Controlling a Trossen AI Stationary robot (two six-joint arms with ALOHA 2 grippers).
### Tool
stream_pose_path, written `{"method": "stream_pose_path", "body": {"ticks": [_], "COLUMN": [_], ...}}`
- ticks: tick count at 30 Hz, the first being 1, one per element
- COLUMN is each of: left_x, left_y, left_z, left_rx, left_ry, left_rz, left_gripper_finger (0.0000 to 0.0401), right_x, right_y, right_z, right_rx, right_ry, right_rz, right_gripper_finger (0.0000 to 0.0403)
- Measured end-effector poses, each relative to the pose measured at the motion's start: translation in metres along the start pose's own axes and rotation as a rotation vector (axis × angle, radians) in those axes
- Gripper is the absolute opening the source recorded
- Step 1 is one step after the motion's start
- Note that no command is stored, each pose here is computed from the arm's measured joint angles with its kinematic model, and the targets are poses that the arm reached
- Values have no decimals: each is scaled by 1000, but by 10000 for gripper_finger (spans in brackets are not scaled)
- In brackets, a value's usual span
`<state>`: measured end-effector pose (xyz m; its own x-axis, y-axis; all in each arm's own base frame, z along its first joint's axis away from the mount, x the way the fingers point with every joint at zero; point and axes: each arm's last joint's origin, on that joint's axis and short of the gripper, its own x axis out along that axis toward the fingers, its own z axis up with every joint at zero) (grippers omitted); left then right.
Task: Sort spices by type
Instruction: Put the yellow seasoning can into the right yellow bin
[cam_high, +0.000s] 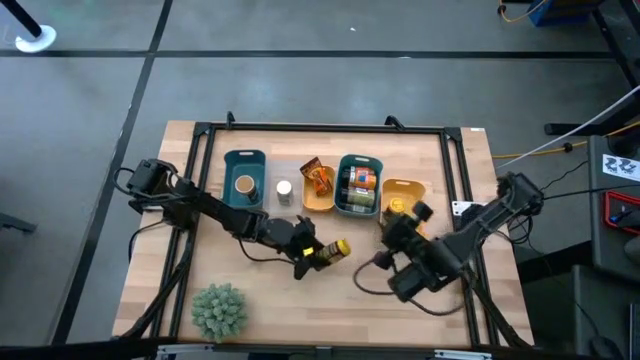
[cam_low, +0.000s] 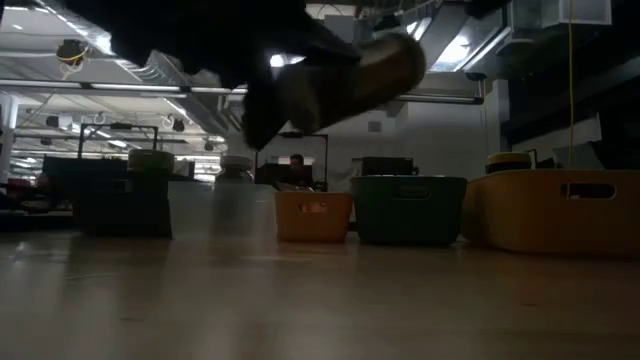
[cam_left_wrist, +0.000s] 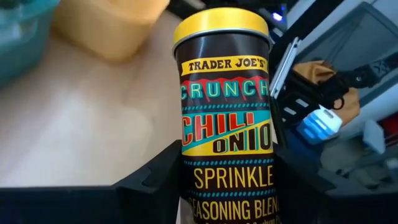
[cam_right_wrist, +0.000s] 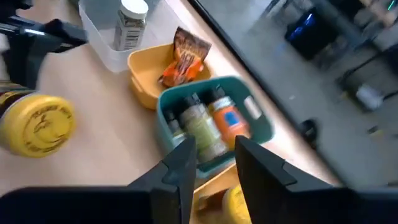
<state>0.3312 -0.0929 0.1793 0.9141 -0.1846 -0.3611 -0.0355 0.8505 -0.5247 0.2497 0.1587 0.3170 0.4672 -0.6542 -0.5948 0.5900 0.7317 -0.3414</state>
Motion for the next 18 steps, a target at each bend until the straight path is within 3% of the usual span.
{"method": "stream_pose_path", "body": {"ticks": [6, 9, 13, 18], "left_x": [3, 4, 5, 6], "left_y": [-2, -1, -3, -7], "left_z": [18, 26, 35, 42], "left_rx": [115, 153, 212, 274], "left_ry": [-54, -74, -103, -126], "left_rz": [-1, 2, 1, -6], "left_gripper_finger": [181, 182, 181, 184], "right_x": [-14, -19, -14, -5], "right_y": [13, 24, 40, 48], "right_z": [-39, -51, -55, -49], "right_rx": [285, 360, 485, 541], "right_ry": [-129, -231, -271, -250], "right_rz": [166, 223, 290, 334], "right_gripper_finger": [111, 111, 111, 111]}}
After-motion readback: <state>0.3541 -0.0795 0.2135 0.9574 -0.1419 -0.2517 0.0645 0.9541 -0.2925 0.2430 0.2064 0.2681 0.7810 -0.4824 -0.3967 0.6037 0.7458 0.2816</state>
